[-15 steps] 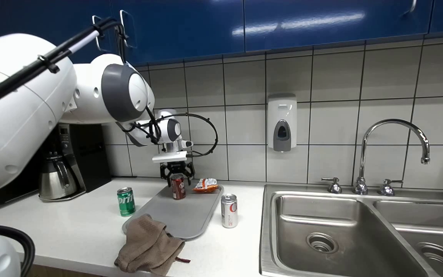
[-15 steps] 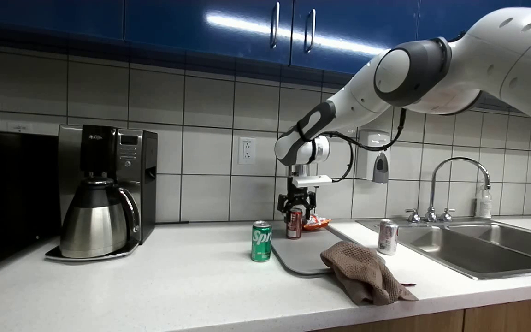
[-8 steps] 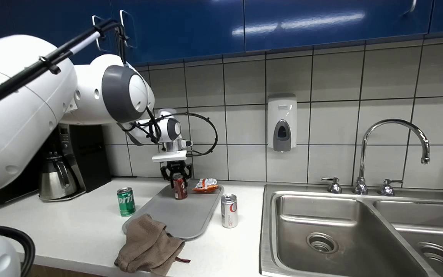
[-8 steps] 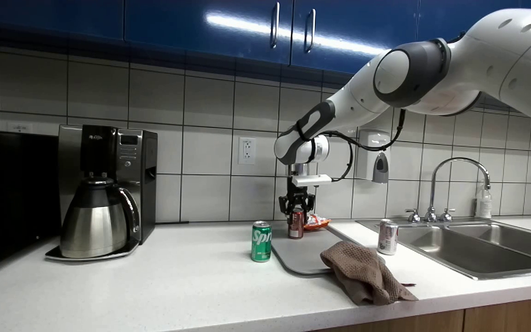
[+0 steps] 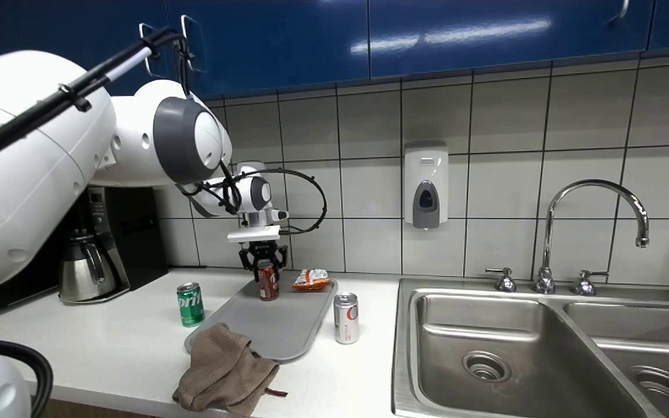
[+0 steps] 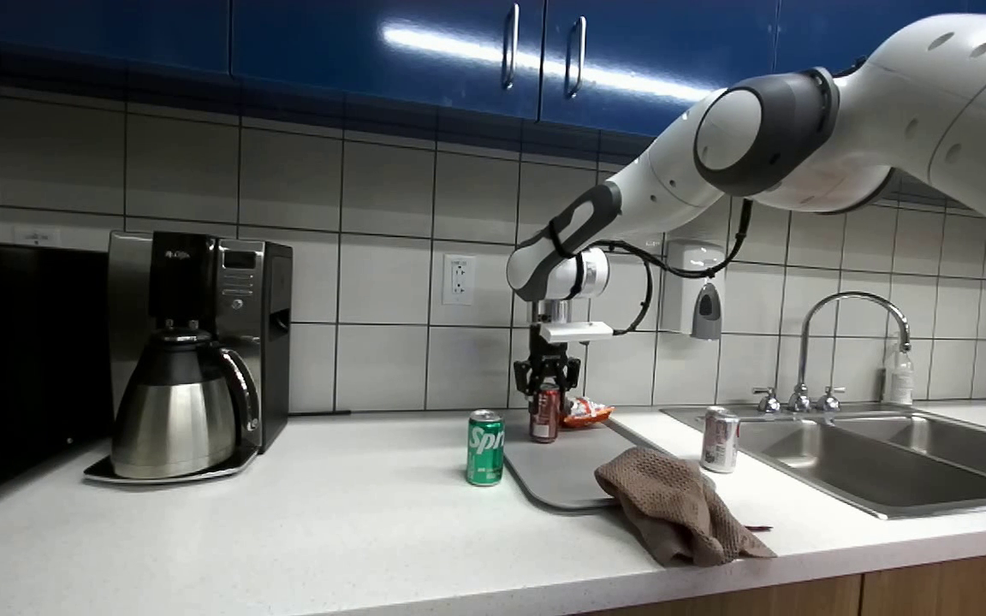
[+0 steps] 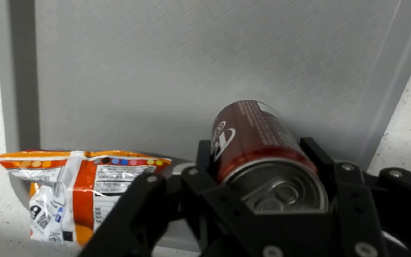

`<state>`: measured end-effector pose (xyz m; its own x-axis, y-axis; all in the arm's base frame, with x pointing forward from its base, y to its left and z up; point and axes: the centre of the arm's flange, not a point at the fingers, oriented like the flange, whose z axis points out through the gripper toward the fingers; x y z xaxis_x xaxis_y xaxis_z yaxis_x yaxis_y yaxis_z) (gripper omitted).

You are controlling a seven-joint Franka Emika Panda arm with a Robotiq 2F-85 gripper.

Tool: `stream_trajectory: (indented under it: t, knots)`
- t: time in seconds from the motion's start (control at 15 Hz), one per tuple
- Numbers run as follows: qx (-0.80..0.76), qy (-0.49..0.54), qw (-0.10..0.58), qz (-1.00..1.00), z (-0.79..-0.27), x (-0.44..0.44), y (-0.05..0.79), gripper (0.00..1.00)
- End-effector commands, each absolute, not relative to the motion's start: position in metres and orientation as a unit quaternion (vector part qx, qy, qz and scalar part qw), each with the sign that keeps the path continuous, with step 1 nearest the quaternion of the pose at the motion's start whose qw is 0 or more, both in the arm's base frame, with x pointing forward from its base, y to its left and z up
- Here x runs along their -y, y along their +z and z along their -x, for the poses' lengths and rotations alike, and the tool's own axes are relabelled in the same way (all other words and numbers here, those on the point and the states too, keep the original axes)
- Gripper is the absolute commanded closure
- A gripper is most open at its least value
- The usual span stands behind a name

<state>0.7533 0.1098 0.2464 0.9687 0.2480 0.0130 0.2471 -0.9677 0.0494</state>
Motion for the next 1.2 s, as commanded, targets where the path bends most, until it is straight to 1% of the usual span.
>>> stream_trajectory:
  t: [0.0, 0.33, 1.13]
  knots:
    - [-0.146, 0.016, -0.007, -0.989, -0.748, -0.122, 0.285, 0.62]
    - [-0.163, 0.028, -0.020, -0.986, -0.744, -0.149, 0.303, 0.62]
    - [-0.203, 0.024, -0.008, -0.979, -0.731, -0.222, 0.288, 0.62]
